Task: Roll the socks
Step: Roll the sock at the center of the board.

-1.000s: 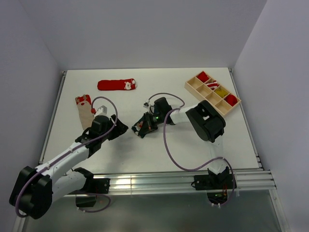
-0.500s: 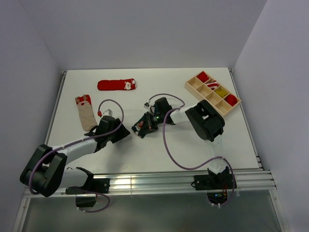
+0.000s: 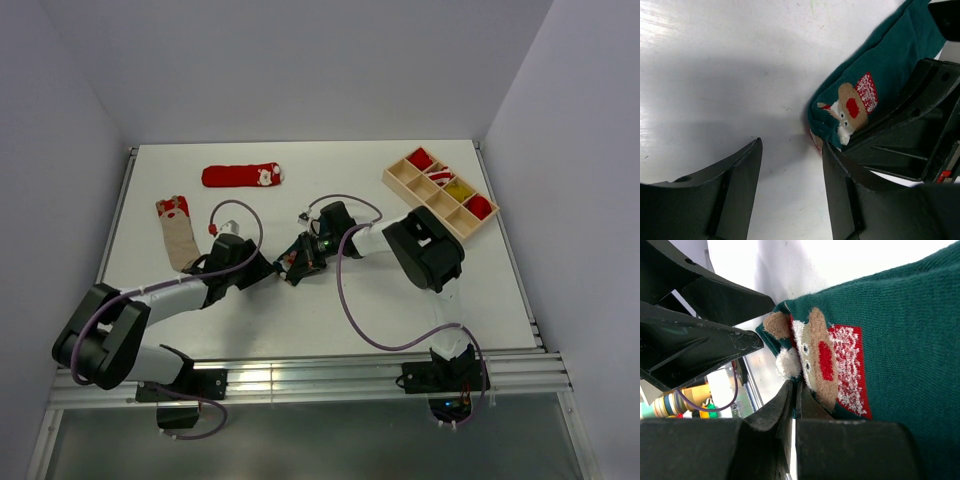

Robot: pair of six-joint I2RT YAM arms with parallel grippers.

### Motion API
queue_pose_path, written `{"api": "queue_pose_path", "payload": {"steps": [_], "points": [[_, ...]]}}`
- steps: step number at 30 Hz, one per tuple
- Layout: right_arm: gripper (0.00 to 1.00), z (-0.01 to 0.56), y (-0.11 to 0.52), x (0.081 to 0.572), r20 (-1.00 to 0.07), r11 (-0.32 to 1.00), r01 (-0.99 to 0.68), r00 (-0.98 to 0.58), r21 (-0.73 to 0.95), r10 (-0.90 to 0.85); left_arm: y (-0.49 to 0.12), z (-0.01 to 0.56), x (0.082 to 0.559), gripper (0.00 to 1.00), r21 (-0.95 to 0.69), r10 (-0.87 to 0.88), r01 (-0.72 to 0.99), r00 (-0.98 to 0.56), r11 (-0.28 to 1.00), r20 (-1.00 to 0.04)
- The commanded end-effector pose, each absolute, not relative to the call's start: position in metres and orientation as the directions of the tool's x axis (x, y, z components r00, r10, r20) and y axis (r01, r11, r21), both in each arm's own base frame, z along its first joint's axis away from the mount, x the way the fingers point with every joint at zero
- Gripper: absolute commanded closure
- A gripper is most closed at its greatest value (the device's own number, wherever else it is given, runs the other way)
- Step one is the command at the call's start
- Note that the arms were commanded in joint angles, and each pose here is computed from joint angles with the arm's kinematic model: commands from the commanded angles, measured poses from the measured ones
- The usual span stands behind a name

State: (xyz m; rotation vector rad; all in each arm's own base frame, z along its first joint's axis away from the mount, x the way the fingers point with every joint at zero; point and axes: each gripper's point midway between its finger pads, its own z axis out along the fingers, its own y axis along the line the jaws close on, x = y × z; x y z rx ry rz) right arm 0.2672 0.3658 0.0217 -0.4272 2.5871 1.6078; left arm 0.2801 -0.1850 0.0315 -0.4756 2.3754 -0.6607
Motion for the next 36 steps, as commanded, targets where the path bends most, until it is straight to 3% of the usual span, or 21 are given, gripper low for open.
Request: {"api": "queue_pose_path", "payload": {"steps": [1, 16, 23, 36], "points": [[1.00, 0.018, 0.367, 0.273, -0.203, 0.412, -0.266, -0.960, 0.871, -0.191, -0.193, 0.035, 0.285, 0.44, -0.574, -0.474, -0.152, -0.747, 0.805, -0.467], [1.00, 0.020, 0.368, 0.274, -0.193, 0.407, -0.257, -0.962, 0.877, -0.192, -0.197, 0.028, 0.292, 0.57, -0.565, -0.471, -0.162, -0.754, 0.809, -0.458], [1.00, 0.018, 0.368, 0.272, -0.183, 0.413, -0.252, -0.963, 0.875, -0.199, -0.197, 0.028, 0.302, 0.69, -0.554, -0.479, -0.173, -0.739, 0.814, -0.473], [1.00, 0.016, 0.369, 0.274, -0.176, 0.419, -0.244, -0.965, 0.875, -0.195, -0.209, 0.055, 0.307, 0.69, -0.625, -0.497, -0.115, -0.723, 0.772, -0.480]]}}
